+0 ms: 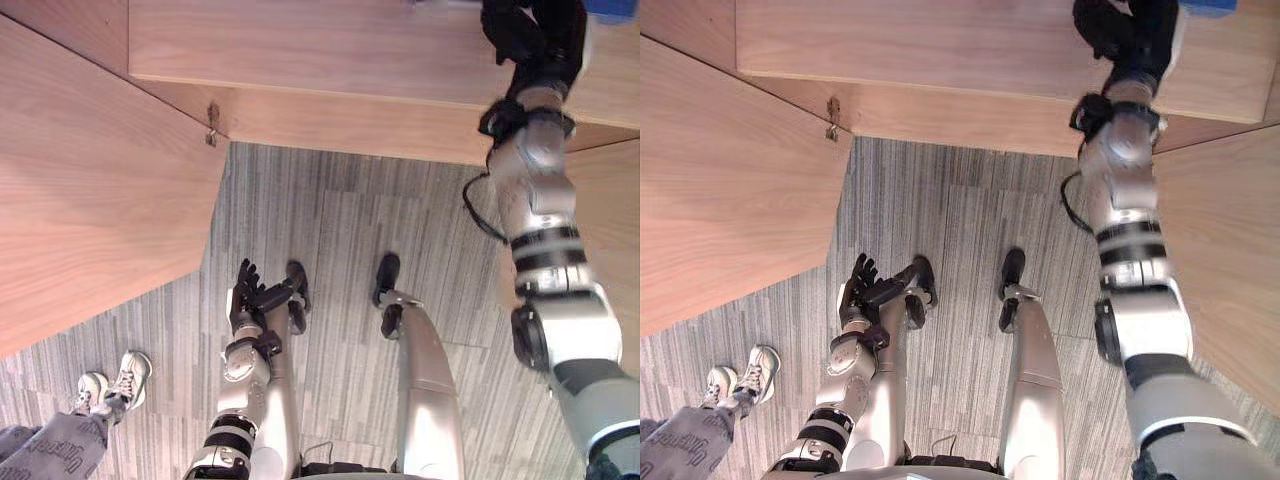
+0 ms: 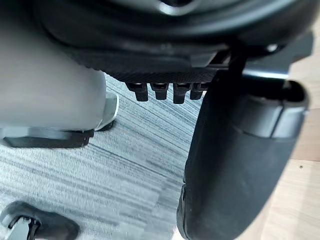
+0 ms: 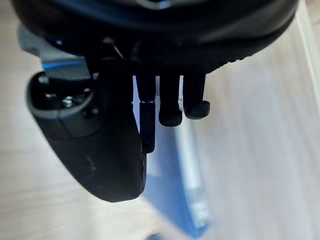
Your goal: Walk over to the cabinet, pick up the folder, carry it to the office cabinet, place the folder inside the office cabinet, then close the office cabinet door
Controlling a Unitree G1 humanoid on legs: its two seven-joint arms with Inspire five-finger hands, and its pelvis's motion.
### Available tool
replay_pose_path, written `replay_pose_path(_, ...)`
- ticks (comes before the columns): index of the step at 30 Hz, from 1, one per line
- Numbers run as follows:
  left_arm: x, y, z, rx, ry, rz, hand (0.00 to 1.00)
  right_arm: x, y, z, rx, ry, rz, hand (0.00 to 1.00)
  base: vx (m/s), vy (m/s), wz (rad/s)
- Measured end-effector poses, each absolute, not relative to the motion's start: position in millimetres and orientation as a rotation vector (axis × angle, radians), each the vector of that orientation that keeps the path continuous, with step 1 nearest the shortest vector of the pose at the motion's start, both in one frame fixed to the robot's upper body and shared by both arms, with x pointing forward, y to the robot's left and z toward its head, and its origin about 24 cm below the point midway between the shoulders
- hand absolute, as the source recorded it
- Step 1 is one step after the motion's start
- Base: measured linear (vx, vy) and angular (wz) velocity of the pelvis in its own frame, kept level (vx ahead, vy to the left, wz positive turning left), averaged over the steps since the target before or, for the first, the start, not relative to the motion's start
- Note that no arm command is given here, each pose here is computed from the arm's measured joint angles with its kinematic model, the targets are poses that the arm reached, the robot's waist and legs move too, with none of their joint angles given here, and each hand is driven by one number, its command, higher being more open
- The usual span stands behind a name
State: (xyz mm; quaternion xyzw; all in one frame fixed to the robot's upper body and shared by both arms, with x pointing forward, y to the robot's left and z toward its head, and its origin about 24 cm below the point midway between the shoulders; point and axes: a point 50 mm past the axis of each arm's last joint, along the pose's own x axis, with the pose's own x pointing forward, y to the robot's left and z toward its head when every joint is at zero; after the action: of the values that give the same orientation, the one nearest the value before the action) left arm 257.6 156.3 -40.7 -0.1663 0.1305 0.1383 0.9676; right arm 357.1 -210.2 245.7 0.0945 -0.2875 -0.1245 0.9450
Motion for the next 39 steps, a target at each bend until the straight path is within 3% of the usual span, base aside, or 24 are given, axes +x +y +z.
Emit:
replay_pose_path(3, 240.0, 160.7, -54.9, -0.320, 0.317, 0.288, 1.00, 325.9, -188.1, 186.4, 0.265, -0.533, -0.161, 0.00, 0.02, -0.002, -0.14)
replay_pose_path(8, 198.1, 177.0, -91.4, -0.248, 0.492, 0.318, 1.00, 279.1, -151.3, 73.6, 0.227, -0.194, -0.038, 0.00, 0.12, -0.017, -0.17)
replay_pose_path(9, 188.8, 181.1, -99.9, -0.218, 0.544, 0.319, 1.00, 269.6, -147.5, 52.9, 0.198, -0.120, -0.021, 1.00, 0.15, -0.015, -0.21)
replay_pose_path(15, 150.7, 197.4, -126.3, -0.140, 0.722, 0.335, 1.00, 224.4, -153.6, -44.4, 0.051, 0.288, -0.048, 1.00, 0.19, 0.040, -0.21)
replay_pose_path(22, 132.5, 205.8, -134.9, -0.063, 0.794, 0.325, 1.00, 149.3, -187.4, -126.9, 0.004, 0.765, -0.259, 1.00, 0.08, 0.049, -0.11)
replay_pose_path(32, 110.5, 205.8, -143.9, -0.020, 0.882, 0.300, 1.00, 91.8, -216.2, -153.1, 0.029, 1.002, -0.449, 1.00, -0.05, 0.010, 0.12)
replay_pose_path(39, 118.8, 213.7, -109.9, 0.012, 0.674, 0.308, 1.00, 75.2, -226.3, -155.7, 0.058, 1.041, -0.532, 1.00, -0.08, 0.012, 0.21)
